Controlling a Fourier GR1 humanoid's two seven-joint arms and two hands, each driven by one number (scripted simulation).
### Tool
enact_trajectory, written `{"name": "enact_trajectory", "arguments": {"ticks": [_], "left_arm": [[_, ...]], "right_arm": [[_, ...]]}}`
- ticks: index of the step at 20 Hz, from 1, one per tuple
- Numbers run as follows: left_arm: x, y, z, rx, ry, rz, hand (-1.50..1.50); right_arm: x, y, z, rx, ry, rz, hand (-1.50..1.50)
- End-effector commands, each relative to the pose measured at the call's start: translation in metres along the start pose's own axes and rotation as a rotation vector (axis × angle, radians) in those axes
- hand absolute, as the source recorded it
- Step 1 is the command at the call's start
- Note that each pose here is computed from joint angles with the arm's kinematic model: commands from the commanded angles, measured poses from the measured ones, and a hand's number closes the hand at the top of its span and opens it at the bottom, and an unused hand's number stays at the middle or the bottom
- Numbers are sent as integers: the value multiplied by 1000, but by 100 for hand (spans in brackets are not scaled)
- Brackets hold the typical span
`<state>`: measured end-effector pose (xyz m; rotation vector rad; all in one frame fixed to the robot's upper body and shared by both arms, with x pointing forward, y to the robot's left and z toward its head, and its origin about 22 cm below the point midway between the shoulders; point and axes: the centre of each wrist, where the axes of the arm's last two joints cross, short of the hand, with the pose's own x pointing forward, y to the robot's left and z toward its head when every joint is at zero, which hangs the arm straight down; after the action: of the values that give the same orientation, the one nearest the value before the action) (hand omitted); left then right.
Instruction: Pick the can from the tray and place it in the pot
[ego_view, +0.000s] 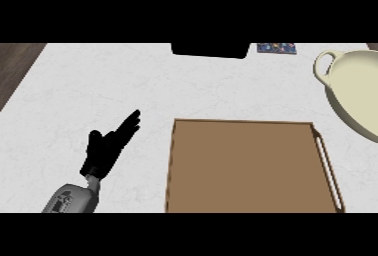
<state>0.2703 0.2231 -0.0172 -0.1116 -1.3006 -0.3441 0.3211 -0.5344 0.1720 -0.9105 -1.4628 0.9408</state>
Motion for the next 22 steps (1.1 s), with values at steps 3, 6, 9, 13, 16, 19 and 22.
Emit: {"name": "enact_trajectory", "arguments": {"ticks": [3,6,9,13,16,19,22], "left_arm": [[4,-3,-3,-6,0,-5,0],[-7,-2,-3,6,2,-7,0],[4,4,-6,2,8,-9,0],[0,3,-2,3,3,-3,0],[10,0,-4,11,8,3,0],[6,7,-7,28,-3,20,0],[-4,7,2,24,24,30,0]], "right_arm": [[21,27,-32,63,48,303,150],[26,47,-42,223,133,307,150],[22,57,-41,387,287,312,150],[38,90,-59,474,354,314,-150],[45,114,-63,407,250,149,-150],[55,98,-73,241,135,-97,-150],[62,79,-82,69,72,-337,-150]]}}
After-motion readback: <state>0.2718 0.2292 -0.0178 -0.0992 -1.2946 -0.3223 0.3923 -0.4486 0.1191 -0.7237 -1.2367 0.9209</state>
